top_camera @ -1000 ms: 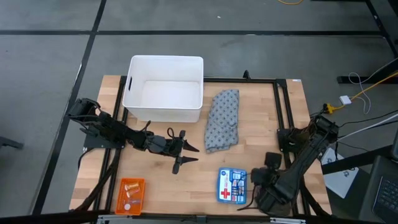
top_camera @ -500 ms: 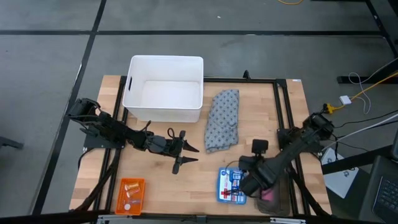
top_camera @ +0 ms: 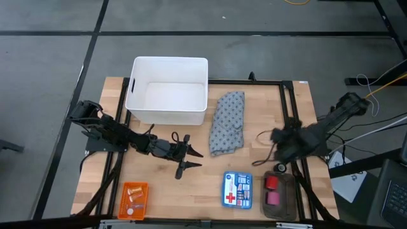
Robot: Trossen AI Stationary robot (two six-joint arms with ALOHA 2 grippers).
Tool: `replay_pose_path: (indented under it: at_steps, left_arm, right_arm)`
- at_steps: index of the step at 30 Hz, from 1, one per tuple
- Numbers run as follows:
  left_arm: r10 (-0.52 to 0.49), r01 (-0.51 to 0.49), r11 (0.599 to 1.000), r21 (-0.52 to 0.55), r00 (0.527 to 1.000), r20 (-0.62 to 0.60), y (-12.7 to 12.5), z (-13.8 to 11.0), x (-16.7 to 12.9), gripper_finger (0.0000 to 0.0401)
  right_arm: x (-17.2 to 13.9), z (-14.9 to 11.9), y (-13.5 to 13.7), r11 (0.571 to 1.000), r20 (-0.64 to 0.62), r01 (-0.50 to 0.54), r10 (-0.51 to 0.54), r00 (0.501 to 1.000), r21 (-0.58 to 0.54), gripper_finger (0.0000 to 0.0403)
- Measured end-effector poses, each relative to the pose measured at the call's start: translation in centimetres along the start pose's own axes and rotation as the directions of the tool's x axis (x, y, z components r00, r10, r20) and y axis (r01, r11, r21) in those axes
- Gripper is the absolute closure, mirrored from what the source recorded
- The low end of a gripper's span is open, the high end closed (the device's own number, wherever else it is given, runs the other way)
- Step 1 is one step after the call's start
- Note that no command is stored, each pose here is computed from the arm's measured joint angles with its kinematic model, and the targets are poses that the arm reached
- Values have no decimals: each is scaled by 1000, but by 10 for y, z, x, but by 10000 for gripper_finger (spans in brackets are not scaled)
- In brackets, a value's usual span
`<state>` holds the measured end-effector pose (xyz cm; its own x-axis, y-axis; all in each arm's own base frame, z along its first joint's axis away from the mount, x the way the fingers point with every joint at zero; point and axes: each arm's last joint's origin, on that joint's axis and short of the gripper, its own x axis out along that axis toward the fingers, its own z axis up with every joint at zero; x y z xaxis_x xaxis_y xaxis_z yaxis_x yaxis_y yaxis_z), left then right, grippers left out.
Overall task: Pick & place medical supplies in basket/bin
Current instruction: Put the black bandage into the black bin
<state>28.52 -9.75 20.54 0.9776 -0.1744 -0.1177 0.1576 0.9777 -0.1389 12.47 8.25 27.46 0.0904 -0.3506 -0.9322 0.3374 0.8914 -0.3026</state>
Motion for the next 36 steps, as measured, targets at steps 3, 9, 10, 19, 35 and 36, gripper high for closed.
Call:
replay_pose_path:
  at_steps: [3,9,10,19,35,36]
  left_arm:
    - [5,-5,1000,-2,1000,1,2,0,0,237]
    - [12,-12,999,-37,1000,1,4,1,1,237]
    - [11,-11,999,-41,1000,0,4,0,1,237]
    - [-1,0,999,-44,1000,-29,-8,-4,-2,237]
    - [4,-5,1000,-30,1000,-29,-3,-4,-1,237]
    - [4,-5,1000,-29,1000,-29,-3,-4,-1,237]
  right_arm:
    - [1,-18,-24,988,23,-101,99,995,120,233]
    - [26,-43,-29,968,-147,-185,211,966,171,217]
    - [28,-43,-25,964,-162,-210,237,958,166,213]
    - [30,-38,4,971,-203,-217,234,951,104,184]
    - [47,-33,49,982,-303,-190,179,936,-7,151]
    - [47,-31,55,969,-271,-246,238,933,7,151]
